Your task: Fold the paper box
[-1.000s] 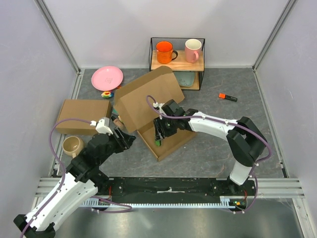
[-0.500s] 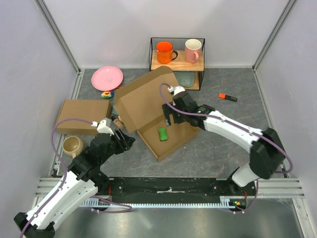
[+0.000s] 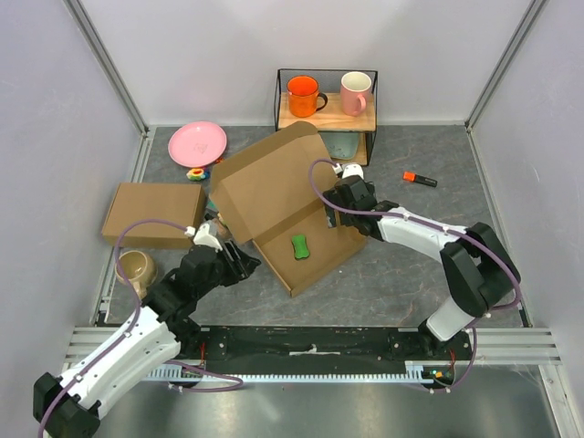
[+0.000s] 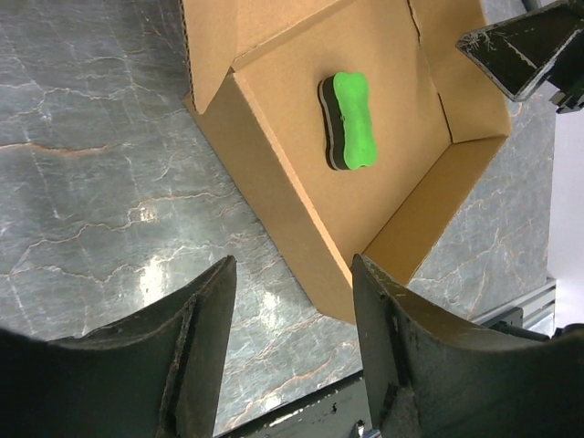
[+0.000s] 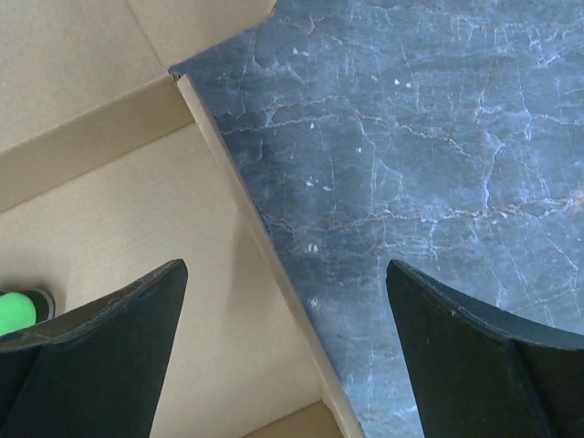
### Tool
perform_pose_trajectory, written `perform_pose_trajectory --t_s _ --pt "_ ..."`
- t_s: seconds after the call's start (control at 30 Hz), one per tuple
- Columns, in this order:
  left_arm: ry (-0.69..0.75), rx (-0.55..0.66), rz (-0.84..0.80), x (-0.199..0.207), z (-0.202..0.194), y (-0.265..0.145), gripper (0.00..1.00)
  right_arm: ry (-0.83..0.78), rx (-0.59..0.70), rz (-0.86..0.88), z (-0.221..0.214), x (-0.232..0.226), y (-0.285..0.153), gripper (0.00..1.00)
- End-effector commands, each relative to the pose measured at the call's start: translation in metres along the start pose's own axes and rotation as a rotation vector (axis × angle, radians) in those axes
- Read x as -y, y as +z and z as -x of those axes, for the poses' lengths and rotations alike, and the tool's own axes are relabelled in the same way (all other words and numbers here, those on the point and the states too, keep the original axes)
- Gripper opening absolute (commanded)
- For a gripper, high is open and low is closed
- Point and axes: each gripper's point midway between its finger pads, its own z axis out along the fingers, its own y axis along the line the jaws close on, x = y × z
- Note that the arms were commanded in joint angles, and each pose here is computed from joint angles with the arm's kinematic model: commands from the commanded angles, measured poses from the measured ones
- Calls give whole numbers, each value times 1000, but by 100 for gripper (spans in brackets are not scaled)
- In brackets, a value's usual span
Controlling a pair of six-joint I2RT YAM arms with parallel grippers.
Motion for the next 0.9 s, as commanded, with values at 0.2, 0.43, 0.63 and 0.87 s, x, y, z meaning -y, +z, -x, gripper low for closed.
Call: perform_pose_trajectory --t_s 0.2,0.43,0.63,0.87 --pt "-10 13 -23 24 15 27 60 44 39 -65 5 5 32 90" --pt "26 5 63 15 18 45 58 114 29 -54 -11 10 31 58" --pt "94 19 65 28 32 54 61 205 22 -69 -28 17 18 43" --pt "176 -31 63 40 35 70 68 341 -3 -100 -59 28 -1 38"
